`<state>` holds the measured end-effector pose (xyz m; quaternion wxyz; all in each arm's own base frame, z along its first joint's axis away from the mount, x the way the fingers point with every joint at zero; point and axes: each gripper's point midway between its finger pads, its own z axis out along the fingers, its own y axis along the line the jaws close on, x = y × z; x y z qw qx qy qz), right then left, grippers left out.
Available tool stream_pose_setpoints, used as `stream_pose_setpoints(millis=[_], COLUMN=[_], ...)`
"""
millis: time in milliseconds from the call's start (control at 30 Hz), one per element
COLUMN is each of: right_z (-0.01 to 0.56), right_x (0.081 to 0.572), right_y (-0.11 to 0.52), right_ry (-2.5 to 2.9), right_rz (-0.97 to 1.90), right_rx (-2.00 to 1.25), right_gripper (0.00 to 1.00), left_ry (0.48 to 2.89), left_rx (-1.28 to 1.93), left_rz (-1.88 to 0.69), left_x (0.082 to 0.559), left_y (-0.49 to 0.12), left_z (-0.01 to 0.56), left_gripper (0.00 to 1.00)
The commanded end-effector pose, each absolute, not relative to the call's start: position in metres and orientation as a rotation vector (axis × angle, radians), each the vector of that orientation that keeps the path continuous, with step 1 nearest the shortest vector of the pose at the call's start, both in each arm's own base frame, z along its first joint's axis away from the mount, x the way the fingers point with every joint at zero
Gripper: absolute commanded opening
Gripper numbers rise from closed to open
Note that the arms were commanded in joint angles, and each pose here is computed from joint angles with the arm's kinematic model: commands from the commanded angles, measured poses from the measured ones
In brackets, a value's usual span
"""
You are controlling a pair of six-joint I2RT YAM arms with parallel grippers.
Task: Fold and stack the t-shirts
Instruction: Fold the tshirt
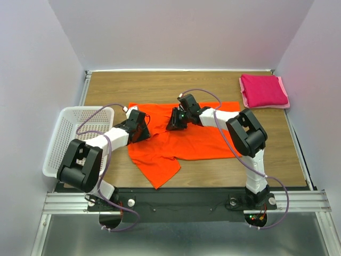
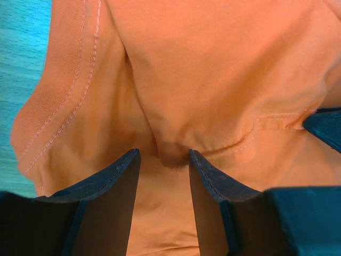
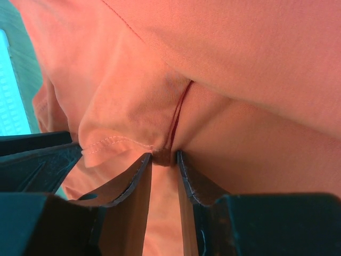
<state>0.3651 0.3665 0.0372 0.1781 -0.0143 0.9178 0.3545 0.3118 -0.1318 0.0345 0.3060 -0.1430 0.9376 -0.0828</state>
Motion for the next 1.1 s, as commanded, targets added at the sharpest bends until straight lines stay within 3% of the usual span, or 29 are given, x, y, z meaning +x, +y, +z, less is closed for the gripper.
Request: stream_pose_setpoints(millis=[0, 500, 867, 1067], right_z=[0.059, 0.08, 0.072, 0.066], right_x=[0.374, 0.381, 0.377, 0.372], right_y=[0.38, 0.367, 0.378, 0.383], right_ry=[2.522, 2.463, 2.495, 2.512], right_rz=[1.025, 0.949, 0.996, 1.011], right_rx=[-0.063, -0.025, -0.037, -0.056], right_gripper=[0.32, 0.35, 0.35, 0.35], left_ry=[2.454, 2.453, 2.442, 2.424], left_rx=[-0.349, -0.344, -0.329, -0.326], left_rz=[-0.235, -0.258, -0.274, -0.262], left_x=[0.32, 0.323, 0.325, 0.327], left_y=[-0.137, -0.142, -0.145, -0.142], left_z=[0.041, 0.042, 0.051, 0.059], left_gripper=[0.52, 0.44, 0.11, 0.01])
